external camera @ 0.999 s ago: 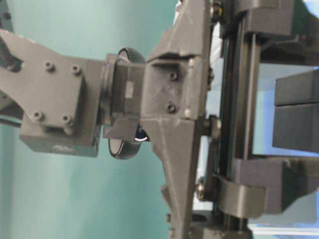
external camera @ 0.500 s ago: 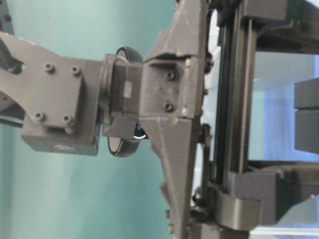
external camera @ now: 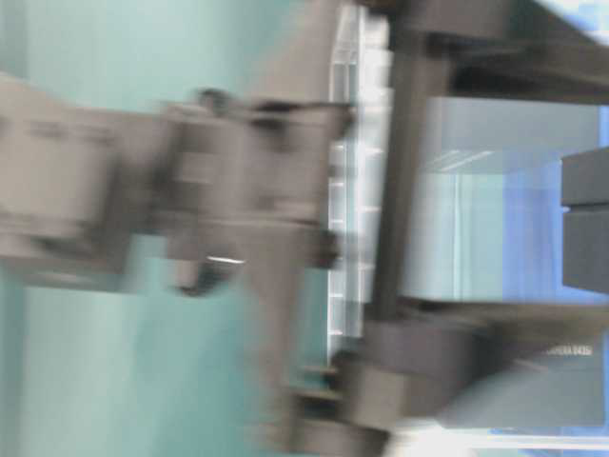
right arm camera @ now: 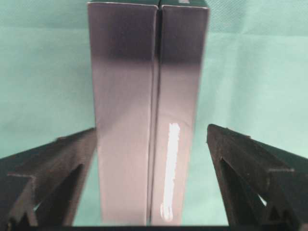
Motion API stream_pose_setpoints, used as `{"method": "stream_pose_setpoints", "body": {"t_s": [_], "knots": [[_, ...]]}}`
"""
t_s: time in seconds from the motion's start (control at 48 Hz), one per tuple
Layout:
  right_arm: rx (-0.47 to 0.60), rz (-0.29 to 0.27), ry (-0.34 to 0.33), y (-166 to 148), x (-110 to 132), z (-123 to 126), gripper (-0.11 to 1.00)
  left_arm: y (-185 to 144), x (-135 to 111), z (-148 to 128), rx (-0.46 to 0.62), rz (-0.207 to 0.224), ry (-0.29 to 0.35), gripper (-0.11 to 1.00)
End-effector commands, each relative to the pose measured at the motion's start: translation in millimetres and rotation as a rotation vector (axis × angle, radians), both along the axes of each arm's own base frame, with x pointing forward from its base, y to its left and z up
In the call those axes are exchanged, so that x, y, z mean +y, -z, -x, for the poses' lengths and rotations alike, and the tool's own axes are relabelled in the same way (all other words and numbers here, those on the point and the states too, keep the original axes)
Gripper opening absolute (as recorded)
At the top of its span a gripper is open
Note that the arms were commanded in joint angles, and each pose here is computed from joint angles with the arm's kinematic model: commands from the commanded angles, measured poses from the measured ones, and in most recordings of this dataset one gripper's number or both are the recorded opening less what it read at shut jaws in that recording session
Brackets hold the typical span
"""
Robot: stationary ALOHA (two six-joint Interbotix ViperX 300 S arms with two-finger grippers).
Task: Take the box out of the case with the right arm.
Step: 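Carry the box toward the front and lower it onto the table, then open the right gripper to release the box and withdraw right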
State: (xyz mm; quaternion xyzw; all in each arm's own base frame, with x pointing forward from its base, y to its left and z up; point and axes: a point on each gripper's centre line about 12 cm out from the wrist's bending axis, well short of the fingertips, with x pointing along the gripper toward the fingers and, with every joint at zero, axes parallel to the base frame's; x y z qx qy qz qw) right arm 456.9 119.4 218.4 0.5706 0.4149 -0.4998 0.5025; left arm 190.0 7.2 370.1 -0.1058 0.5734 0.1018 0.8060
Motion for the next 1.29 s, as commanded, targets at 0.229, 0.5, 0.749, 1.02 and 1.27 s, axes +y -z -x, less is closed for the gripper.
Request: {"method": "stream_pose_setpoints", "body": {"t_s": [0.229, 0.5, 0.749, 1.02, 1.27], "knots": [[-0.065, 0.064, 0.025, -112, -19, 16, 0.95, -7, 1, 0, -0.028, -0.001, -0.005, 0.11], [-0.044, 0.091, -0.008, -134, -24, 19, 0.95, -7, 1, 0, -0.026, 0.0, -0.004, 0.11], [-0.016, 0.099, -0.055, -133, -23, 23, 0.95, -7, 1, 0, -0.028, 0.0, -0.004, 0.11], [0.065, 0.109, -0.077, -135, -27, 58, 0.95, -7, 1, 0, -0.028, -0.001, -0.005, 0.11], [0.067, 0.11, -0.083, -134, -31, 106, 0.95, -7, 1, 0, -0.023, -0.001, -0.005, 0.11]]}}
